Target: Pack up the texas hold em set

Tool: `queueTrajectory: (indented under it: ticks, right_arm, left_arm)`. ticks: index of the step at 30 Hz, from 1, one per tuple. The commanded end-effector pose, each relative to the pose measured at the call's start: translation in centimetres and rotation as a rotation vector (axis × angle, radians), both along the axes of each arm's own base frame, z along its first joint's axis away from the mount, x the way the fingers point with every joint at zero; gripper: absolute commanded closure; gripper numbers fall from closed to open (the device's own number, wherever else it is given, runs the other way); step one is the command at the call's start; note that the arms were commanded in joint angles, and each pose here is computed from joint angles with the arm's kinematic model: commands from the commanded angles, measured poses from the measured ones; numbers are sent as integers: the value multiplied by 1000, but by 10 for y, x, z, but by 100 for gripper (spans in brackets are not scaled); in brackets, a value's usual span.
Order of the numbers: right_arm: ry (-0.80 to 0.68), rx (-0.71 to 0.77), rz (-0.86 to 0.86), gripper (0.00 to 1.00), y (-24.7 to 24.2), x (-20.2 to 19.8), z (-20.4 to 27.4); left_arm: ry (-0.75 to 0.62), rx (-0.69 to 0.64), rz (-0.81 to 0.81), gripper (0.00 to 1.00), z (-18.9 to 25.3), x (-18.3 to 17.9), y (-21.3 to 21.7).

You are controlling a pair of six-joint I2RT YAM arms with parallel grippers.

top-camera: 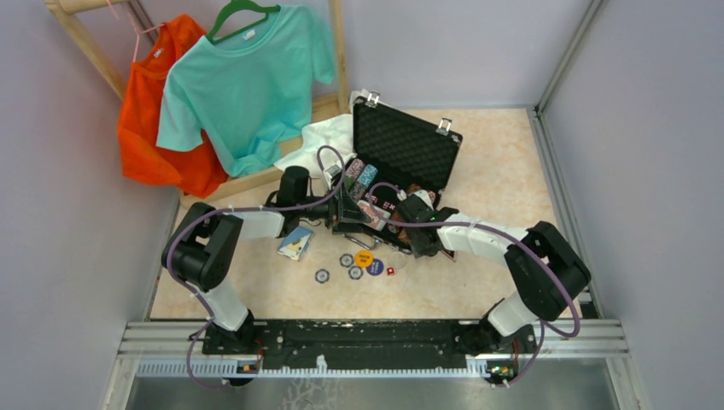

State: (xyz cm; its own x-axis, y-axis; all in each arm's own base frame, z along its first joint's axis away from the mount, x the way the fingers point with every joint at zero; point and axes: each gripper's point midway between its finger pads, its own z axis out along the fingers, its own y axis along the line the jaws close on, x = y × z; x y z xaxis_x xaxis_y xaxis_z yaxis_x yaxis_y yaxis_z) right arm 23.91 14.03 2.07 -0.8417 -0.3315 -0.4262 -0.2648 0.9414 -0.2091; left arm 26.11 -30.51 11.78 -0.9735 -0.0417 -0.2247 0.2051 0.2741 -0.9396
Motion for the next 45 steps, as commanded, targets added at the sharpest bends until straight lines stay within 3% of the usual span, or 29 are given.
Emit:
queueTrajectory:
  ticks: [1, 9, 13, 20, 24, 28, 35, 45]
  right_arm:
    - [46, 140, 35, 50, 36, -8, -18]
    - [56, 154, 31, 54, 35, -10, -20]
    - [53, 161, 26, 61, 34, -11, -19]
    - [27, 165, 17, 62, 33, -8, -8]
    - [9, 158, -4, 40, 30, -3, -1]
    - [15, 180, -29, 29, 25, -2, -1]
    - [62, 288, -37, 32, 28, -11, -16]
    - [67, 265, -28, 36, 26, -2, -19]
  left_arm:
    - [-13, -16, -17, 7, 1, -3, -1]
    - [-12, -14, -15, 7, 0, -3, -1]
    - [-12, -14, -15, 7, 0, -2, -1]
    - [-11, -13, -14, 7, 0, -2, -1]
    - [-13, -15, -14, 7, 0, -2, -1]
    - [-14, -16, -16, 7, 1, -2, -1]
    - [-15, -18, -19, 7, 0, -3, -1]
    - [-13, -21, -21, 7, 1, -3, -1]
